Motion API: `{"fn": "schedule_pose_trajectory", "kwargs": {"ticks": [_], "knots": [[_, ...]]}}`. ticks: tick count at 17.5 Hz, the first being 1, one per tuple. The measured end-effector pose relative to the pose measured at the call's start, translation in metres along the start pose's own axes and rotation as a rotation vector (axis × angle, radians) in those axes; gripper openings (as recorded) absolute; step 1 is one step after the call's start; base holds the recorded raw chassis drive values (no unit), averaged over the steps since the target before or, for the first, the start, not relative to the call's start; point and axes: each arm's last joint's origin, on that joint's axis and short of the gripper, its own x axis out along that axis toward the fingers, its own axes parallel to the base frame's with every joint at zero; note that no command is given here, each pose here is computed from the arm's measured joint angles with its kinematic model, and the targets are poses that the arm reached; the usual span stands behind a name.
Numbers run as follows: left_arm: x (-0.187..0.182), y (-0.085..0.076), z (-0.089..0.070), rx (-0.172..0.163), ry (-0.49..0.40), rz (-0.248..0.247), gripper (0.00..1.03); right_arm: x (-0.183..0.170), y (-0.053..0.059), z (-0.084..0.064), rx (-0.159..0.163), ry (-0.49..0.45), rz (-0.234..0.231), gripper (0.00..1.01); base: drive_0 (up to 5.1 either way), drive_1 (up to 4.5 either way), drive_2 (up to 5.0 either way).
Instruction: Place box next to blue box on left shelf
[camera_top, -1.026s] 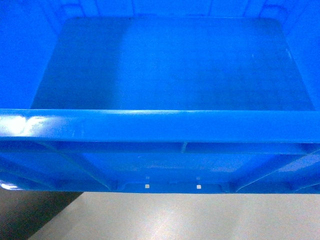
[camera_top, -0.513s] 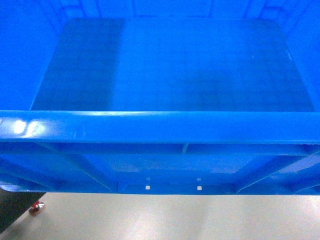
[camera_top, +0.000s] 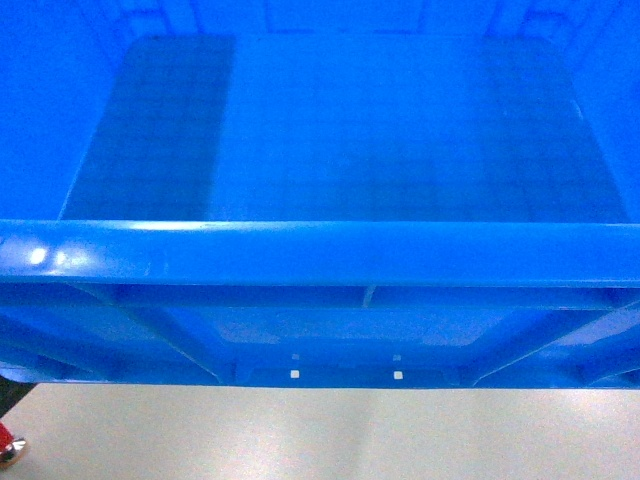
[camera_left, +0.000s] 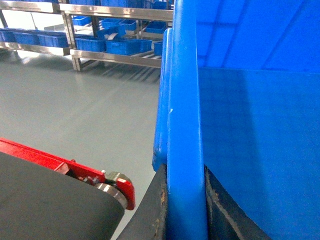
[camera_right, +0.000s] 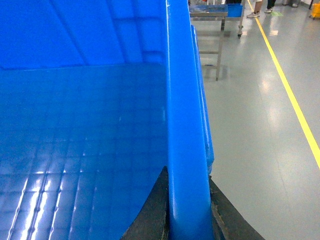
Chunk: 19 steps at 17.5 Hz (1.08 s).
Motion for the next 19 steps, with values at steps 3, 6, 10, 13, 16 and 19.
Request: {"fn": "schedule_pose_trajectory", "kwargs": {"ticks": [3,6,10,13,16,19], "knots": [[0.0000,0.0000,0.0000,0.000,0.000,0.000,0.11,0.0000,0.0000,0.0000,0.000,0.000,0.000,0.09,-1.6,-1.58,-1.6],[0.0000,0.0000,0.0000,0.000,0.000,0.000,0.11,0.0000,0.0000,0.0000,0.000,0.000,0.000,0.09,-1.5,-1.48,-1.5],[0.0000,0.0000,0.0000,0.000,0.000,0.000,0.11,0.0000,0.0000,0.0000,0.000,0.000,0.000,0.09,-1.6,-1.63,-1.6],[0.0000,0.0000,0.0000,0.000,0.000,0.000,0.11,0.0000,0.0000,0.0000,0.000,0.000,0.000,0.09,-1.6,-1.57,-1.6],[0.0000,-0.0003,-0.0001,-0.001,0.000,-0.003,0.11,-0.0002,-0.0001,0.0001,0.000,-0.001,-0.001,0.09,-0.5,-0.50,-0.5],[-0.0003,0.0000,0.0010,-0.004,-0.009,-0.001,0.11,-0.0010,-0.0002,0.0011,0.002,-0.010,0.000,0.09,0.1,4.20,-4.0]]}}
